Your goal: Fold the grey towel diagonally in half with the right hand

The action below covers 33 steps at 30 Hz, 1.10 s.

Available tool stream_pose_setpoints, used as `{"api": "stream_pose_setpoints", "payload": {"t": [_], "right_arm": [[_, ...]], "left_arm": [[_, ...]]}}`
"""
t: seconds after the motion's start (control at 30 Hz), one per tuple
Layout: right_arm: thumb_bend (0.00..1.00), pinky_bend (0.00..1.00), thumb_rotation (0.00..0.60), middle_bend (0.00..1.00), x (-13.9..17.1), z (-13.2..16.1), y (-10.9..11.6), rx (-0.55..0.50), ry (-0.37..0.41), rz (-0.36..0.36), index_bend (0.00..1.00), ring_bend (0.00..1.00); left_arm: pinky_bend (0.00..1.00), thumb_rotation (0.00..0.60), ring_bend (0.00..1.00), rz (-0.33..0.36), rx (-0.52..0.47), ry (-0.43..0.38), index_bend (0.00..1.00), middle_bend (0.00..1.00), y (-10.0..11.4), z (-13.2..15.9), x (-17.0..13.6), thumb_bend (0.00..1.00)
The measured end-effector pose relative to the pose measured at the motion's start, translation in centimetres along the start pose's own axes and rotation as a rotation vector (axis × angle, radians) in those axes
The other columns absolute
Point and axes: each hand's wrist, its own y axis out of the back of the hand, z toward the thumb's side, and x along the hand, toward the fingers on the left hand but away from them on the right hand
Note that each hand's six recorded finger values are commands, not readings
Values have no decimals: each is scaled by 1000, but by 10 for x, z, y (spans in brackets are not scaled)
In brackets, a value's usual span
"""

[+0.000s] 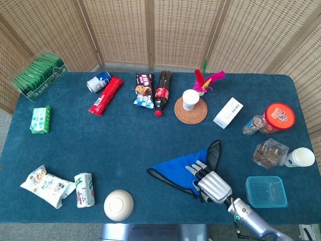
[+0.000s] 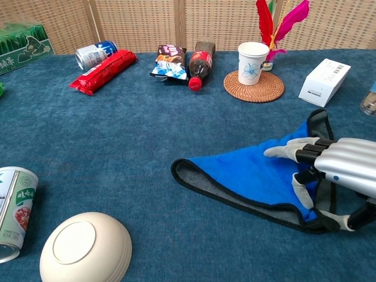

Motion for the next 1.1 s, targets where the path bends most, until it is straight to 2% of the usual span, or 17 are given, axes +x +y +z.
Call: {"api": "stream_pose_setpoints", "payload": {"t": [0.47,0.73,0.9,1.1], "right_arm": [[496,0,600,0,3,7,-2,-16,9,8,766,0],[451,0,600,0,3,6,0,-35,24,6,462,0],[470,0,600,0,4,7,0,-41,39,12,389,0],[483,0,587,0,5,6,0,-38,48,23,377,0]], "left_arm": [[0,600,0,1,-3,-1,60,0,1,0,-1,174],[0,600,0,1,-4,-2,60,0,1,0,-1,175],[0,600,0,-1,-4,-5,60,0,1,0,-1,173],[0,600,0,-1,-7,-5,60,0,1,0,-1,174]]}}
